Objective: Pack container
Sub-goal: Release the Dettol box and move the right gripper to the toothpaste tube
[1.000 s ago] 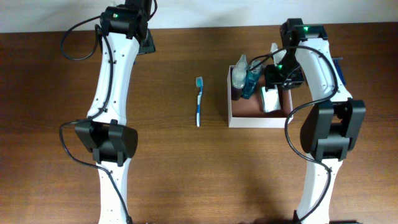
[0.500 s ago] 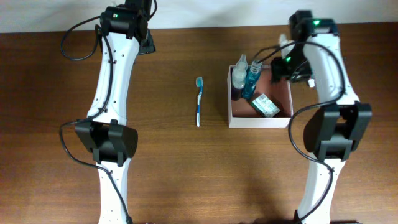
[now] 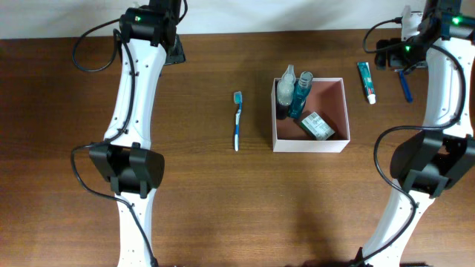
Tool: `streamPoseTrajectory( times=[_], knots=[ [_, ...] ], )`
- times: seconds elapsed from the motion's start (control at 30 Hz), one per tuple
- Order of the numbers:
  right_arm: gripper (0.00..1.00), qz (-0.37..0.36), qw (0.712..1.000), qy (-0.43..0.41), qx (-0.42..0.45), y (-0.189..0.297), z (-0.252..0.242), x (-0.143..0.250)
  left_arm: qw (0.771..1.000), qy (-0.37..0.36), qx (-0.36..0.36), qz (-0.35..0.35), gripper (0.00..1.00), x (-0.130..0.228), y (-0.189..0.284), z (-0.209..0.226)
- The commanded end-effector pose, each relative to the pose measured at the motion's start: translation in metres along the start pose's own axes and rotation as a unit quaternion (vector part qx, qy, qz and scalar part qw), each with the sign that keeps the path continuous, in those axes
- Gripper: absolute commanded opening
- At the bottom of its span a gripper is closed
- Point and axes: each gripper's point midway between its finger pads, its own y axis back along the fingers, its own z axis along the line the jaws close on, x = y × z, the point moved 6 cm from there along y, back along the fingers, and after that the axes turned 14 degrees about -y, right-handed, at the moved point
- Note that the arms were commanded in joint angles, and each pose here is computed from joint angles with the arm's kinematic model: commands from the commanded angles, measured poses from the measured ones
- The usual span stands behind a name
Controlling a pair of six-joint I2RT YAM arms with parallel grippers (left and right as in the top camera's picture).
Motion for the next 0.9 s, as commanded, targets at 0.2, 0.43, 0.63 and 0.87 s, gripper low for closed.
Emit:
streamPoseTrajectory(
  times=[0.2, 0.43, 0.63, 0.87],
  knots=[
    [0.99, -0.013, 0.999, 0.038, -0.033, -0.063, 0.002, -0.006, 1.000, 0.007, -0.010, -0.004, 0.99, -0.001, 0.003, 0.007],
    [0.99, 0.018, 0.998, 0.039, -0.036, -0.115, 0.004, 0.008, 1.000, 0.007, -0.010, -0.003, 1.00, -0.001, 0.003, 0.007],
    [0.99, 0.037, 0.998, 0.037, -0.042, -0.142, 0.003, 0.018, 1.000, 0.007, -0.010, -0.004, 0.99, -0.001, 0.003, 0.007],
    [1.00, 0.059, 0.997, 0.034, -0.043, -0.161, 0.002, 0.030, 1.000, 0.007, -0.010, -0.004, 0.99, -0.001, 0.003, 0.007]
  ],
)
